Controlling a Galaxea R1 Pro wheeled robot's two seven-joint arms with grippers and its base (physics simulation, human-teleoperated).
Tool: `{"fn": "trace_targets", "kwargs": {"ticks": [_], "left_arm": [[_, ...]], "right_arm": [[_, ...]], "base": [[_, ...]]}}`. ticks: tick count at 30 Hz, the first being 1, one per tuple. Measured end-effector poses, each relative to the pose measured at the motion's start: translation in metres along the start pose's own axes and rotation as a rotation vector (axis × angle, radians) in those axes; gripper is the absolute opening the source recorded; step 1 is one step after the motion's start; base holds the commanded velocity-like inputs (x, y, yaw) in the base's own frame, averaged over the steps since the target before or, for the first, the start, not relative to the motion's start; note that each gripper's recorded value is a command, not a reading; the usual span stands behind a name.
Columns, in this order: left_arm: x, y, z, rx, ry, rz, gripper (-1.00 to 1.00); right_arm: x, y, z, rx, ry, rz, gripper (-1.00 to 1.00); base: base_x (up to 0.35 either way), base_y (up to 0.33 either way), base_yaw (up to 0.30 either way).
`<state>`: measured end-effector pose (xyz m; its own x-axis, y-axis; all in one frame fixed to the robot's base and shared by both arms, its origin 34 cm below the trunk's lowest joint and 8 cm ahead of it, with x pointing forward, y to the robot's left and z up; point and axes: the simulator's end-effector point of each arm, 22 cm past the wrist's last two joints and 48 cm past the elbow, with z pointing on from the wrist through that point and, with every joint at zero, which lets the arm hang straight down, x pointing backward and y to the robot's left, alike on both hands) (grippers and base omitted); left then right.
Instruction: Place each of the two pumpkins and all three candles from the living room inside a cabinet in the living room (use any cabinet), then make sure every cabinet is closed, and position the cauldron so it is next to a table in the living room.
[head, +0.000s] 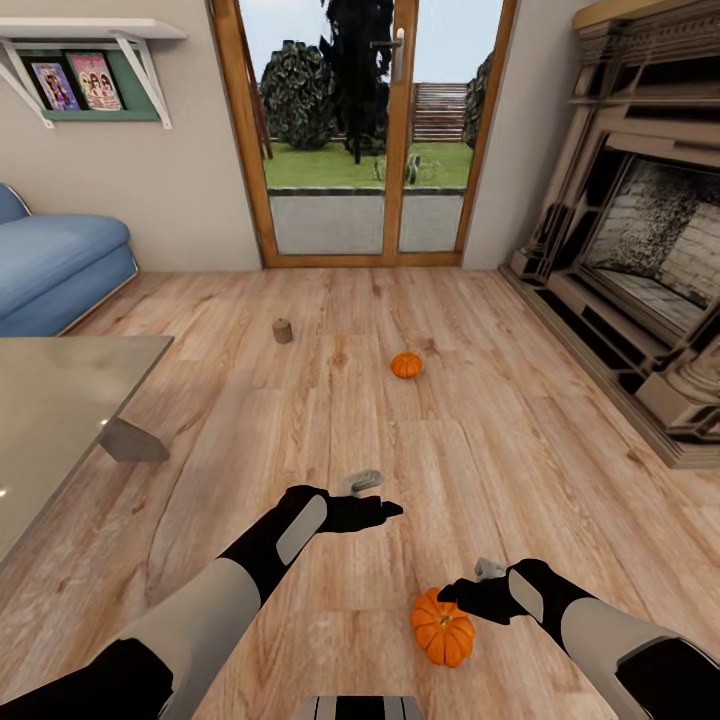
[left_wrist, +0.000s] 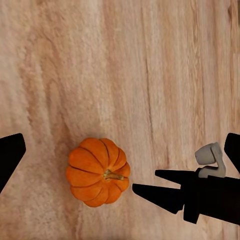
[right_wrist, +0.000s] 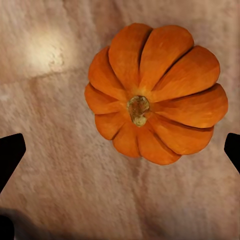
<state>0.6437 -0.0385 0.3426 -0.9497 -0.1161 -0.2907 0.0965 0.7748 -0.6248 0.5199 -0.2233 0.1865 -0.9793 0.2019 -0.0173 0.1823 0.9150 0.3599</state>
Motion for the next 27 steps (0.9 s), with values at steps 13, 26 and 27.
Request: {"fn": "trace_targets", "kwargs": {"ticks": [13,26,27], "left_arm": [[0.011,0.011,0.012,-0.003,0.026,-0.019,1.0],[0.029,0.029,0.031,-0.009,0.067,-0.052,1.0],[0.029,0.029,0.031,-0.009,0.067,-0.053,1.0]], "right_arm": [[0.01,-0.008,0.013,0.007,0.027,0.011,1.0],[0.013,-0.019,0.034,0.015,0.006,0.005,1.0],[0.012,-0.018,0.034,0.012,0.0,0.003,1.0]], "base": [[0.0,0.0,0.0],[0.0,0.0,0.0],[0.0,0.0,0.0]]}}
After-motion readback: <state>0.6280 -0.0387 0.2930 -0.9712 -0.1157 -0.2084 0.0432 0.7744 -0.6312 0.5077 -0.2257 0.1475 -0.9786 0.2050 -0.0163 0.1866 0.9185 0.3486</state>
